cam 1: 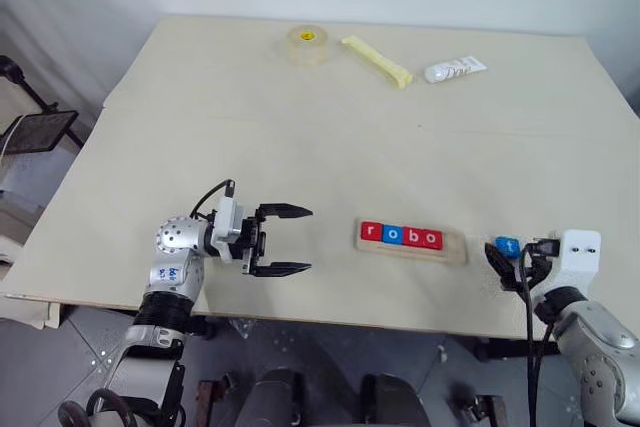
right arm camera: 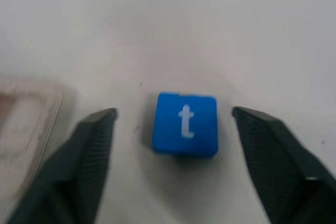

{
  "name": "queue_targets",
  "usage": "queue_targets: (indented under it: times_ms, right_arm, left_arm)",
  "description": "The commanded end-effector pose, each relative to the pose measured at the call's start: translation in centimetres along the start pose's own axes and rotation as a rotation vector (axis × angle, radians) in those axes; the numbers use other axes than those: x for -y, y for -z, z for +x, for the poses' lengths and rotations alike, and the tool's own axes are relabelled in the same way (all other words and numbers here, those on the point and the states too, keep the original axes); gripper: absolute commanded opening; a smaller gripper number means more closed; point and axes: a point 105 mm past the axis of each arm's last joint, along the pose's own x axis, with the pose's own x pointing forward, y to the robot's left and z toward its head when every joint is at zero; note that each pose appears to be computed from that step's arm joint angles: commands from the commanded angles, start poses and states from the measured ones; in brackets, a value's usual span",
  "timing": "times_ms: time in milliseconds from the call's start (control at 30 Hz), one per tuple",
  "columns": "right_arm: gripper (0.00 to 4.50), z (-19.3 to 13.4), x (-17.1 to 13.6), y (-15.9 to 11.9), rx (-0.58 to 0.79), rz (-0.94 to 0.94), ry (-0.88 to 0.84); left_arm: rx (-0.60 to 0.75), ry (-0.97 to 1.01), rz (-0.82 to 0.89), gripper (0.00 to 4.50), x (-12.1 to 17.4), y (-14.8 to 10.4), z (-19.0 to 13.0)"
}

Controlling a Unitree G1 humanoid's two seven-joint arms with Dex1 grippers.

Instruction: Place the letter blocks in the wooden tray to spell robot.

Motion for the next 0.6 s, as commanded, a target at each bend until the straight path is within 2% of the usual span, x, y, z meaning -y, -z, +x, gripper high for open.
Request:
queue_targets:
  times_ms: [33,167,300,467,600]
  right_arm:
    - [4.47,-1.4,-0.3,-2.5,0.037,-0.14,-0.112]
    - [4.47,-2.0,-0.8,-2.7,-0.052,-0.332,-0.297]
    - [4.47,-1.7,-0.2,-3.0,-0.203,-0.587,-0.527]
    - [4.47,0.0,1.8,-3.5,-0.315,-0.775,-0.667]
    - [4.47,1.6,2.5,-4.0,-0.344,-0.827,-0.715]
  left_arm:
    - [0.001,0.014,0.029,4.5,0.1,-0.5,-0.1]
    - [0.001,0.013,0.027,4.5,0.2,-0.5,-0.1]
    - [0.007,0.007,0.031,4.5,0.2,-0.5,0.2]
    - [0.006,0.004,0.036,4.5,0.5,-0.5,0.2]
    - [0.005,-0.006,0.04,4.5,0.7,-0.6,0.1]
